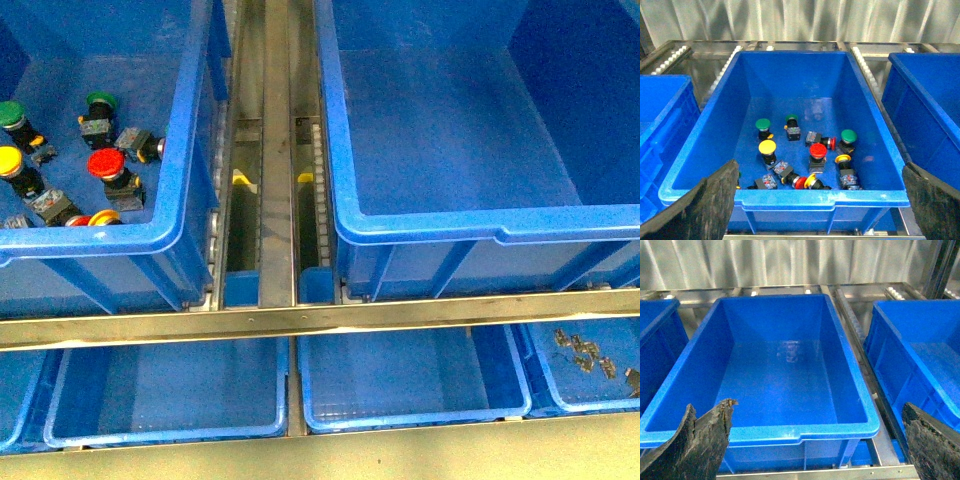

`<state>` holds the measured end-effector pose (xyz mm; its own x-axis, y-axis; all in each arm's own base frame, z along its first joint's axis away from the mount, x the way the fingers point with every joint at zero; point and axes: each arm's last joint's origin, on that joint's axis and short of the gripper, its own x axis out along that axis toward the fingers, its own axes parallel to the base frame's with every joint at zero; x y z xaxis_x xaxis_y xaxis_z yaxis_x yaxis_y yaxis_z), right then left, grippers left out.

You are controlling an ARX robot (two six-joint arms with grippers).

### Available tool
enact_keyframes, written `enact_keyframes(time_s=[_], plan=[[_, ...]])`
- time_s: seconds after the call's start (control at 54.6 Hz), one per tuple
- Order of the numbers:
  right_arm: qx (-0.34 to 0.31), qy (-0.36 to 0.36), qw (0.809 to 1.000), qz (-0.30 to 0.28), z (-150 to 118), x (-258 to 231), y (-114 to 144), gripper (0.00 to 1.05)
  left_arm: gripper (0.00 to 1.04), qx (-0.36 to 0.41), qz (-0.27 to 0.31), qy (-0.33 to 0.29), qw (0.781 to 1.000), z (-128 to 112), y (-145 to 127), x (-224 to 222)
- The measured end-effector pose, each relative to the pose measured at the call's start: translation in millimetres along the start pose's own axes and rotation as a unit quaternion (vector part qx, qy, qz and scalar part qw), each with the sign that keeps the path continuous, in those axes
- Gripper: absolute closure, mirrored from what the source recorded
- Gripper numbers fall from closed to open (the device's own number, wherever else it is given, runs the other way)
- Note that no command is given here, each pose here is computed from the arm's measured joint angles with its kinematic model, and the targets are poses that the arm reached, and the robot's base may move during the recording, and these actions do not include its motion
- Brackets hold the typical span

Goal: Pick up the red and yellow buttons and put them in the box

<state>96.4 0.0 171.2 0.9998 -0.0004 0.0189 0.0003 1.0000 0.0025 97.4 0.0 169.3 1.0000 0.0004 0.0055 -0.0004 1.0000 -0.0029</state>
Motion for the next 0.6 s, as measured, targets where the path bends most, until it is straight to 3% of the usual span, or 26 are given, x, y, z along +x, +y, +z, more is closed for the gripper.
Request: enact_keyframes(time_s=[0.604], plan=[[0.000, 0.000, 1.000, 0.000, 0.0, 0.0, 0.0, 0.06, 0.08, 0.000, 0.000, 0.000, 1.000, 0.0, 0.0, 0.0]])
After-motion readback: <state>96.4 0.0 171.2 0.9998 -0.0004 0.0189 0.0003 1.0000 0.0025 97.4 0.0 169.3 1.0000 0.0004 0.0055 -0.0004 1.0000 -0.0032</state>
